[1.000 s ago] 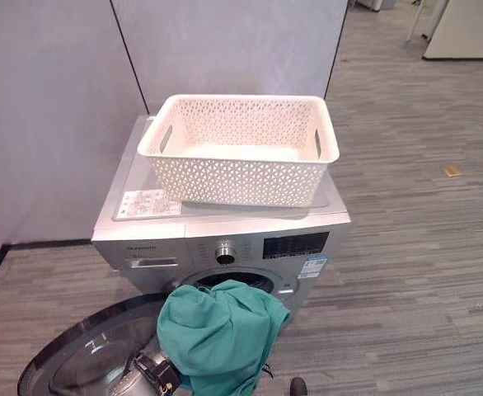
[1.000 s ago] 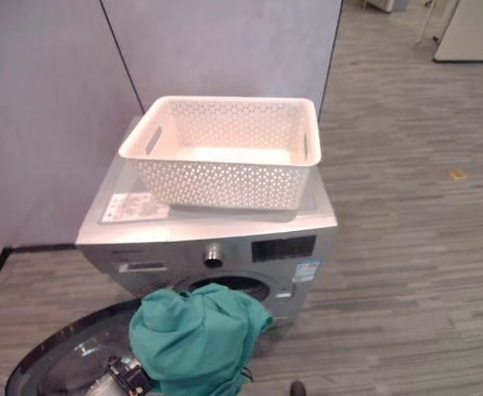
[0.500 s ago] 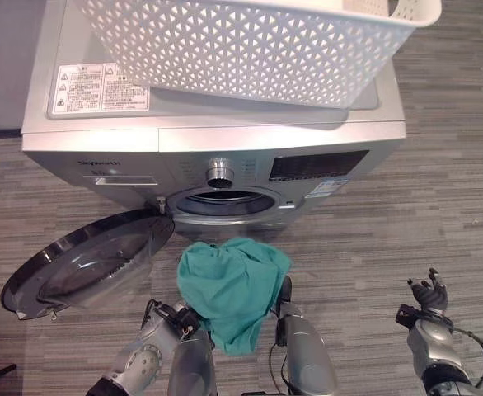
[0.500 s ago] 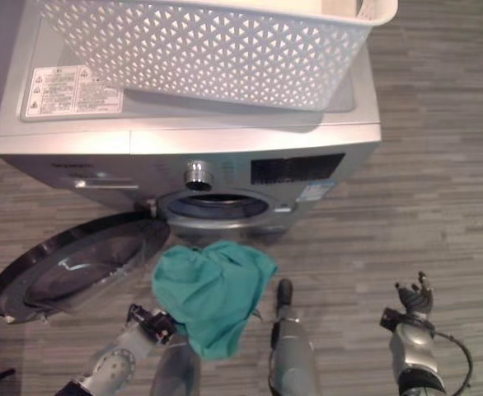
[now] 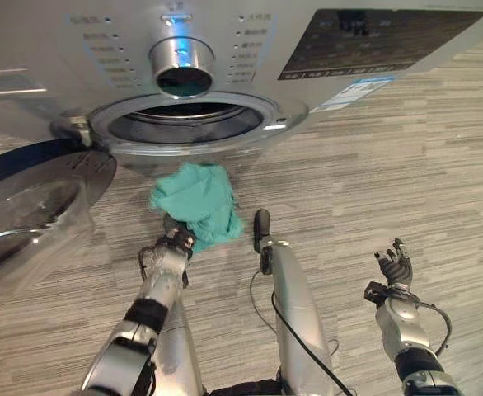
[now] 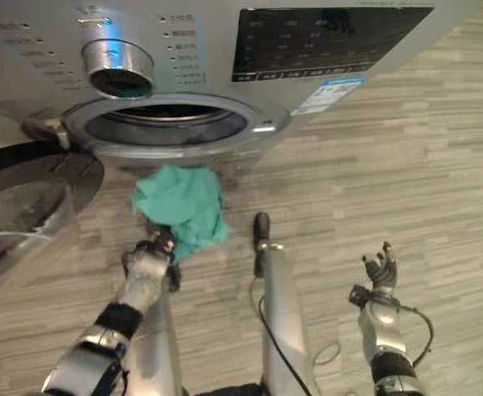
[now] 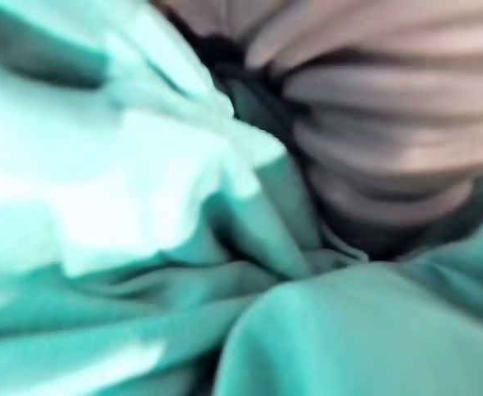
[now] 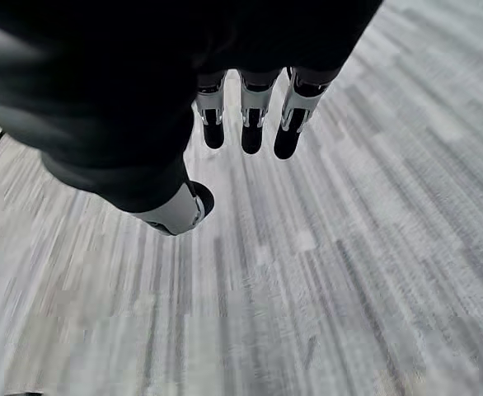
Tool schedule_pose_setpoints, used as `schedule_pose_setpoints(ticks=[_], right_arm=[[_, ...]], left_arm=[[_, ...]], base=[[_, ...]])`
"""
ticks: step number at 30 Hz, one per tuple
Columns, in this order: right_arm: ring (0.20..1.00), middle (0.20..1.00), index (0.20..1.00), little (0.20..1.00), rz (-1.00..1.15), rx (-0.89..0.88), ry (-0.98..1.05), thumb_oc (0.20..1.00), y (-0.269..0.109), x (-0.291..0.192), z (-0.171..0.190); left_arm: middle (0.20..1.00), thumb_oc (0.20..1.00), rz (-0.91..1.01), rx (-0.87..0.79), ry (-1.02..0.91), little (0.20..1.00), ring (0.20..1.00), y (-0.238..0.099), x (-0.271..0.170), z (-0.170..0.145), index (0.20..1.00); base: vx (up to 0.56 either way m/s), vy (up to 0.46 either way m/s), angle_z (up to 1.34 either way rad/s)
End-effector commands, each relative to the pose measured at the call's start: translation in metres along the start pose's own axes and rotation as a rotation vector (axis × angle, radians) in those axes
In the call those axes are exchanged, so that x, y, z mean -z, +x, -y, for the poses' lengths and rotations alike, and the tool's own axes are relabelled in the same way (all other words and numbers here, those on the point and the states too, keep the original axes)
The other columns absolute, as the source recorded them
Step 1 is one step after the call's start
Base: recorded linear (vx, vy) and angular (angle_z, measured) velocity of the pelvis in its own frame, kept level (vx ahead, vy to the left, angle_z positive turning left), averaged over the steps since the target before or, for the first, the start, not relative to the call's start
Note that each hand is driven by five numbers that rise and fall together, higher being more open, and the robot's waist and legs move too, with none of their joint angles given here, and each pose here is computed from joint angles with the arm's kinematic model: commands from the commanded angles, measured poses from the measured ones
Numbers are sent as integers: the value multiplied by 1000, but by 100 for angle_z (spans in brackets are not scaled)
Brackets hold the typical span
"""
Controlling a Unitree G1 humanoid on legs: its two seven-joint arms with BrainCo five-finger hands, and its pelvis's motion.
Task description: Grab the laundry basket,head to the washer,open it,put in the laundry and shut it.
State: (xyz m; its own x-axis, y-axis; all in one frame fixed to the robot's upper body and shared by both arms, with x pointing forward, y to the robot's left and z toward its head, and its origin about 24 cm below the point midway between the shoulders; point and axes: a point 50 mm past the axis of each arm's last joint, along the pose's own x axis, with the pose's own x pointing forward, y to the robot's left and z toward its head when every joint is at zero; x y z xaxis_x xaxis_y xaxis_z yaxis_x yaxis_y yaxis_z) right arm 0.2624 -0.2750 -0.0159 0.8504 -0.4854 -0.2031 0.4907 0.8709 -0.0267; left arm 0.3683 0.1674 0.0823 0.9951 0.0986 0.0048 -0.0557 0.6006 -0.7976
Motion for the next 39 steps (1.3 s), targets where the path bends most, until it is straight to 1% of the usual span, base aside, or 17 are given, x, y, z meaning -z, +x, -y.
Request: schedule_pose_setpoints(ticks=[1,4,7,10,15,18,20,22,24,25,26,27,31,34,36,37,39], right_arm=[[1000,1000,1000,1000,9,1,-54,1000,-8,6,17],[1000,1000,1000,1000,23,-54,-124,1000,-9,5,9],[1000,1000,1000,1000,46,-180,-274,1000,-13,6,-6],[1000,1000,1000,1000,66,-243,-331,1000,-14,4,-13],[1000,1000,1000,1000,77,-306,-424,1000,-15,1,-5],[1000,1000,1000,1000,84,-318,-431,1000,-16,-1,-1],[1000,1000,1000,1000,93,-347,-453,1000,-19,-2,0],[1000,1000,1000,1000,100,-360,-461,1000,-21,-3,-1],[1000,1000,1000,1000,105,-379,-481,1000,-20,-3,-5],[1000,1000,1000,1000,106,-387,-485,1000,-20,-3,-8],[1000,1000,1000,1000,113,-389,-487,1000,-18,-6,-12],[1000,1000,1000,1000,111,-389,-487,1000,-17,-5,-14],[1000,1000,1000,1000,135,-416,-478,1000,-14,-15,-23],[1000,1000,1000,1000,196,-471,-500,1000,-19,-27,-19],[1000,1000,1000,1000,186,-479,-503,1000,-21,-24,-17],[1000,1000,1000,1000,164,-485,-498,1000,-28,-16,-11],[1000,1000,1000,1000,108,-510,-535,1000,-32,0,-10]], left_arm=[[200,200,61,10,-91,200,200,6,-1,21,200],[200,200,114,-1,-141,200,200,18,-19,30,200],[200,200,315,-21,-227,200,200,39,-92,48,200],[200,200,402,-10,-244,200,200,41,-127,55,200],[200,200,620,216,-202,200,200,29,-206,125,200],[200,200,680,395,-155,200,200,14,-220,172,200],[200,200,702,444,-94,200,200,8,-223,185,200],[200,200,691,424,-73,200,200,11,-220,184,200],[200,200,683,281,107,200,200,20,-220,174,200],[473,473,668,182,227,473,473,27,-219,167,473],[843,843,600,59,417,843,843,38,-218,152,843],[1000,1000,583,42,483,1000,1000,39,-223,152,1000],[1000,1000,507,87,753,1000,1000,43,-220,176,1000],[1000,1000,443,-8,1135,1000,1000,46,-222,159,1000],[1000,1000,448,-55,1144,1000,1000,46,-227,156,1000],[1000,1000,421,-101,1296,1000,1000,48,-221,145,1000],[1000,1000,469,-77,1401,1000,1000,52,-200,169,1000]], base=[[32,0,-17],[40,-9,-16],[61,-21,-7],[50,-11,-26],[40,3,-23],[32,-5,-17],[35,27,-9],[15,22,-11],[-3,52,0],[-22,75,6],[-32,93,4],[-36,112,0],[-22,121,-8],[-27,58,-18],[-27,26,-16],[-52,-19,-21],[-58,-37,-12]])
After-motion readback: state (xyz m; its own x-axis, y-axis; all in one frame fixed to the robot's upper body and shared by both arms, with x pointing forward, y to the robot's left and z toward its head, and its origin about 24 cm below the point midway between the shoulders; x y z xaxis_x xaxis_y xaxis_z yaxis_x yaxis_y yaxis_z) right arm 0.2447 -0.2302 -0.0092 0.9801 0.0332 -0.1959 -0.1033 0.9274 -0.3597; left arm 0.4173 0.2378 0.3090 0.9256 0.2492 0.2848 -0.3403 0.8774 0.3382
